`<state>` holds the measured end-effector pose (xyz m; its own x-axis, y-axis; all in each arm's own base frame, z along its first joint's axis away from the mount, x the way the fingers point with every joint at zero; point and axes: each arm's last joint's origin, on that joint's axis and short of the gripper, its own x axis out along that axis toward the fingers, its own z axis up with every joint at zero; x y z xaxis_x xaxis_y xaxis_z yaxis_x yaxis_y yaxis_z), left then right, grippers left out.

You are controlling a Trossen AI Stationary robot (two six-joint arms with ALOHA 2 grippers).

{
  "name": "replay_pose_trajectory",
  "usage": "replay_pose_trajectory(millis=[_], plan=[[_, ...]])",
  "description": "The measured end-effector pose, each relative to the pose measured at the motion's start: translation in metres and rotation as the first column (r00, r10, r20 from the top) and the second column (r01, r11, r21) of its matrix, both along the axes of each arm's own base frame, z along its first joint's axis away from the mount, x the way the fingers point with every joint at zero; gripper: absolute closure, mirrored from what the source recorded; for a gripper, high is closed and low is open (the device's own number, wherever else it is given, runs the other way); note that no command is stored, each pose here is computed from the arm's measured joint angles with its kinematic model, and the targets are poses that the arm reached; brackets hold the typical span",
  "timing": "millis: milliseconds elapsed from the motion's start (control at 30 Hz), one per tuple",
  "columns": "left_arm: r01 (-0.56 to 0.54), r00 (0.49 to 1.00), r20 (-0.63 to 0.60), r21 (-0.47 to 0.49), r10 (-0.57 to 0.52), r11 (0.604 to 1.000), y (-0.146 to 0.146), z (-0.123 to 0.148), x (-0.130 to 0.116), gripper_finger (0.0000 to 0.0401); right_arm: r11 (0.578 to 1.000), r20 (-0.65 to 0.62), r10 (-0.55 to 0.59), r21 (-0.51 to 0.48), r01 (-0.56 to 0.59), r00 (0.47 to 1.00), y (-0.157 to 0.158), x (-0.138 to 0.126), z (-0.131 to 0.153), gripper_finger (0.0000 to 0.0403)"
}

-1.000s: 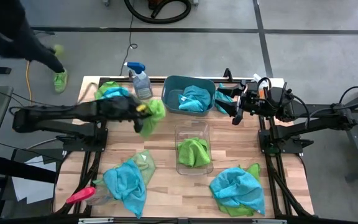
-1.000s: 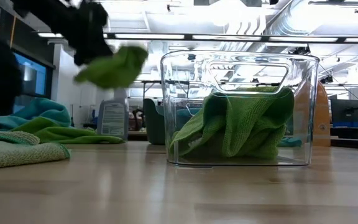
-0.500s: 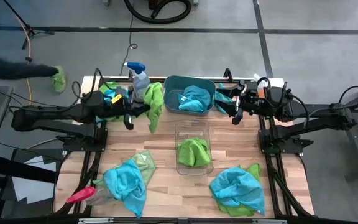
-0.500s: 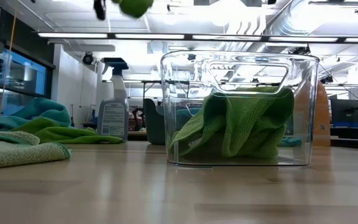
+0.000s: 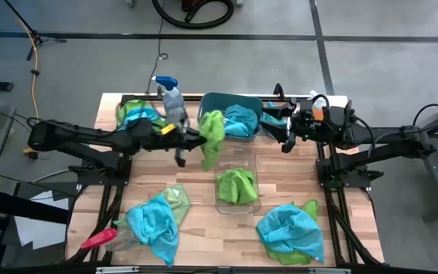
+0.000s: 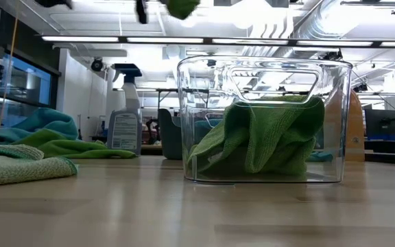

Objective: Sort microfiber towel by color & place in baskets
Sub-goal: Put the green microfiber towel into the transparent bin

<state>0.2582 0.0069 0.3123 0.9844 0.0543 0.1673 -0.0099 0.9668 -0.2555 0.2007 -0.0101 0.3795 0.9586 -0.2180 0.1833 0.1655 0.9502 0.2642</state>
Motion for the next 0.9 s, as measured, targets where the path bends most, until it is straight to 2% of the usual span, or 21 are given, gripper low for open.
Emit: replay_pose_trajectory(millis=[267,433,567,667,767,900], plan=[[0.161,0.98,-0.138,0.108,-0.146,0.981,-0.003,-0.002,0.073,0.04,0.999,0.024,-0.009,-0.045,0.01,1.0,0.0,-0.001,0.003,0.0142],[0.263,0.949,-0.206,0.102,-0.238,0.959,-0.005,-0.022,0.102,0.04,0.998,0.015,-0.012,-0.058,0.013,1.0,0.0,-0.001,0.003,0.0142],[0.338,0.903,-0.285,0.008,-0.322,0.941,-0.008,-0.05,0.115,0.04,0.998,0.015,-0.011,-0.058,0.012,1.0,0.0,-0.004,0.004,0.0142],[0.354,0.873,-0.336,-0.061,-0.353,0.933,-0.013,-0.073,0.125,0.04,0.998,0.007,-0.011,-0.058,0.012,1.0,0.0,-0.007,0.004,0.0142],[0.353,0.842,-0.39,-0.123,-0.372,0.928,-0.019,-0.097,0.132,0.04,0.998,-0.005,-0.012,-0.058,0.011,1.0,0.0,-0.009,0.004,0.0142],[0.286,0.81,-0.468,-0.212,-0.354,0.934,-0.024,-0.123,0.138,0.04,0.998,-0.014,-0.011,-0.058,0.011,1.0,0.0,-0.011,0.003,0.0142]])
